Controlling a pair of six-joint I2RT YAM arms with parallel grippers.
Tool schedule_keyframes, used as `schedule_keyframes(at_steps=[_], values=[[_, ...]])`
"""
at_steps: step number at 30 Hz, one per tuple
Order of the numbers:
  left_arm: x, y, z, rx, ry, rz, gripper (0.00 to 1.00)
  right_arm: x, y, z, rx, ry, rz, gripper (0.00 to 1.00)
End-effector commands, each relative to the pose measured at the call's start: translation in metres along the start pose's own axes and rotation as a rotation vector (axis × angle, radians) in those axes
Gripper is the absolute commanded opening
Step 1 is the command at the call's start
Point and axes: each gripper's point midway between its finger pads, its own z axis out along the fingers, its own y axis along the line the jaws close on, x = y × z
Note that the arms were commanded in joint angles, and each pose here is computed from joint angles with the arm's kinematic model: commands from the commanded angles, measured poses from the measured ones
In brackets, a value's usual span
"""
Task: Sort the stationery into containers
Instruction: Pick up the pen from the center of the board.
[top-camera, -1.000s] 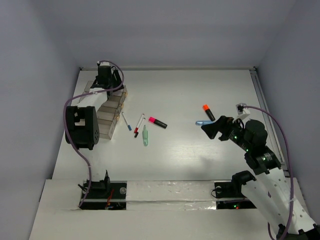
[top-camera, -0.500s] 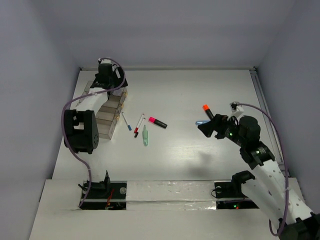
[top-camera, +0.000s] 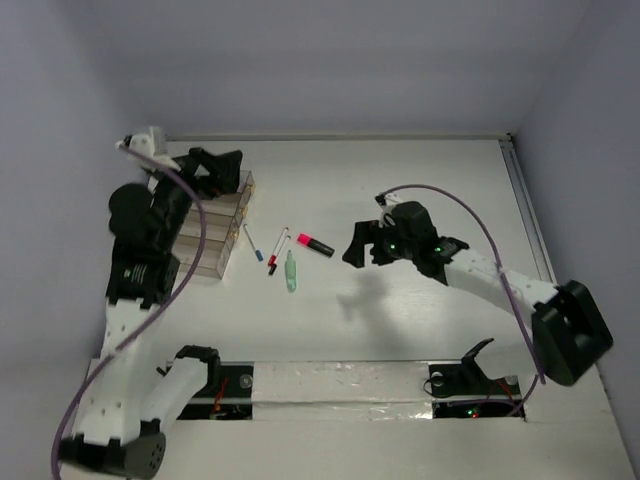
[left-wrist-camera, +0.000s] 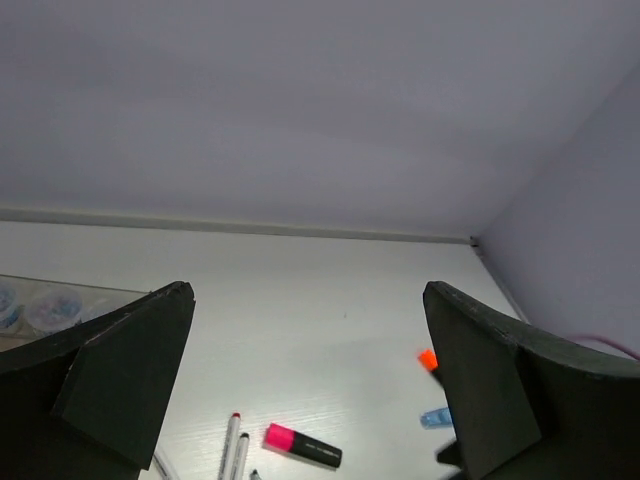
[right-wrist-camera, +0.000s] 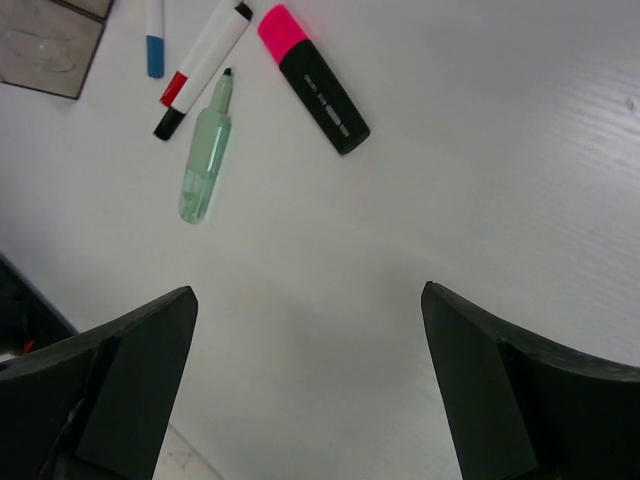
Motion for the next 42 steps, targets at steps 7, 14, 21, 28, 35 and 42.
schedule_keyframes(at_steps=[7,14,21,28,35,42], values=[[0.024,-0.013,-0.103,0.046,-0.006,-0.009,0.99,-0.023,-0.017,0.09,0.1,0.095,-0.279,1.0],[0.024,0.0,-0.152,-0.025,-0.066,0.076,0.99,-0.013,-0.02,0.136,0.208,0.173,-0.476,0.99],[0.032,0.006,-0.164,-0.04,-0.091,0.079,0.99,-0.008,-0.023,0.162,0.219,0.206,-0.492,0.95],[0.057,0.012,-0.152,-0.011,-0.115,0.001,0.99,0.005,-0.024,0.173,0.204,0.245,-0.507,0.55],[0.047,0.021,-0.152,-0.059,-0.161,0.033,0.99,-0.01,-0.02,0.159,0.223,0.197,-0.514,0.13],[-0.002,0.011,-0.16,-0.068,-0.302,0.01,0.99,-0.075,0.052,0.136,0.043,0.01,-0.443,0.09]])
